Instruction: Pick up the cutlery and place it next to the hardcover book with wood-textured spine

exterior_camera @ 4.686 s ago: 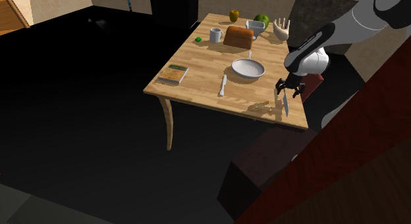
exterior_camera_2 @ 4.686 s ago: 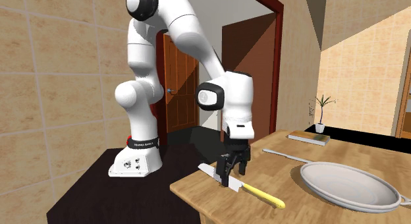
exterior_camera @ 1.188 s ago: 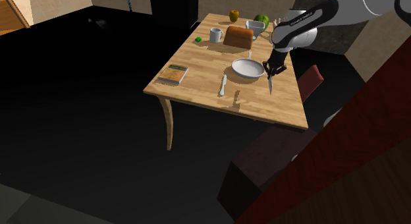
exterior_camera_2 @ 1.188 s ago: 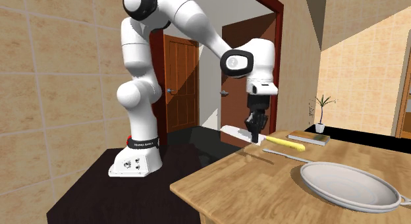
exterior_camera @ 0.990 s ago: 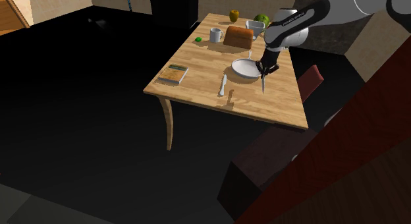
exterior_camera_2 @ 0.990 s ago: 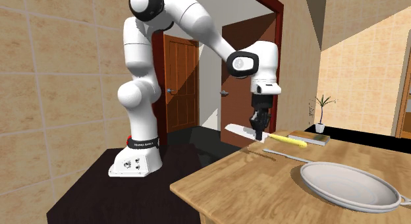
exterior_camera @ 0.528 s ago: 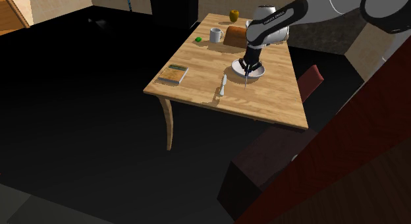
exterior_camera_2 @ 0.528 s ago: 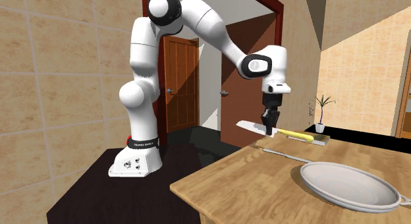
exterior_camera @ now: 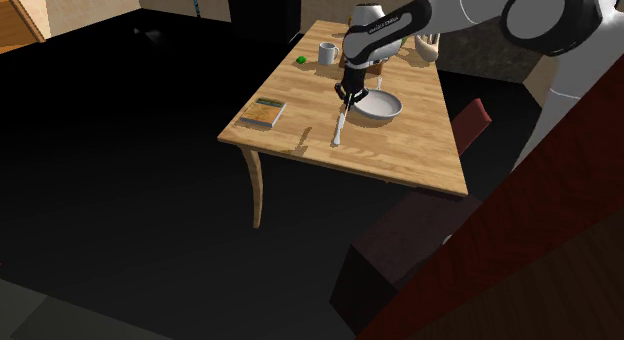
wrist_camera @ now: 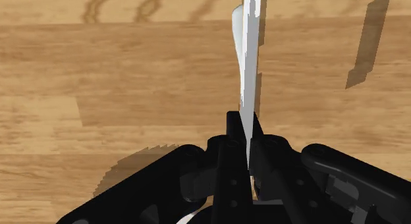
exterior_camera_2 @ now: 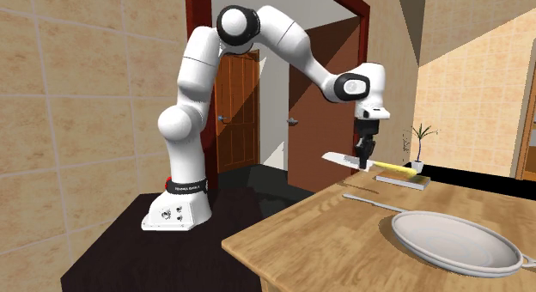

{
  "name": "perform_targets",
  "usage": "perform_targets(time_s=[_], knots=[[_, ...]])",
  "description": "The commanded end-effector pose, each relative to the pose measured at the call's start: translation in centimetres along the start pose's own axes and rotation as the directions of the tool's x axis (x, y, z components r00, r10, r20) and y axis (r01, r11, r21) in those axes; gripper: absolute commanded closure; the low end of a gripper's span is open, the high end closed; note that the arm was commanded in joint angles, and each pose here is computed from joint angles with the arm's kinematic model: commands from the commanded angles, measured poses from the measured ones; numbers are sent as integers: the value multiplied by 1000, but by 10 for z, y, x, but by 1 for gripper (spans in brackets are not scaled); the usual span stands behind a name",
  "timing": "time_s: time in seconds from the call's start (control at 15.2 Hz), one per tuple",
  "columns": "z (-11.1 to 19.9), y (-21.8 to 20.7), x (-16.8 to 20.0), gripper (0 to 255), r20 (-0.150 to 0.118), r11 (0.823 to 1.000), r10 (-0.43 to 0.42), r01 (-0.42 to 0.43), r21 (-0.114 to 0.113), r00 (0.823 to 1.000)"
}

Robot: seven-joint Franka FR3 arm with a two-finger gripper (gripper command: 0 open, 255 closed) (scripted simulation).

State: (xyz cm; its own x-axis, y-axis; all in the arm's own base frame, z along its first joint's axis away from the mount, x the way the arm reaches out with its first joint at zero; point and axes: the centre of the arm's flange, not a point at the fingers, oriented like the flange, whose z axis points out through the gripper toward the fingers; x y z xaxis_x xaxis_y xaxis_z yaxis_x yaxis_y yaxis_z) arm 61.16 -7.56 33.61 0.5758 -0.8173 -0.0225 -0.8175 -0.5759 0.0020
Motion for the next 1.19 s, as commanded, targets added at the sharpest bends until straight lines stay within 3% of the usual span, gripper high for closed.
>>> perform_targets(time_s=[0.0,0.66,1.12], knots=[[0,-28,2,255,0,1000,1,-1,0,1000],[-1,-164,0,255,0,1000,1,-1,0,1000],[36,-164,1,255,0,1000,1,-1,0,1000]])
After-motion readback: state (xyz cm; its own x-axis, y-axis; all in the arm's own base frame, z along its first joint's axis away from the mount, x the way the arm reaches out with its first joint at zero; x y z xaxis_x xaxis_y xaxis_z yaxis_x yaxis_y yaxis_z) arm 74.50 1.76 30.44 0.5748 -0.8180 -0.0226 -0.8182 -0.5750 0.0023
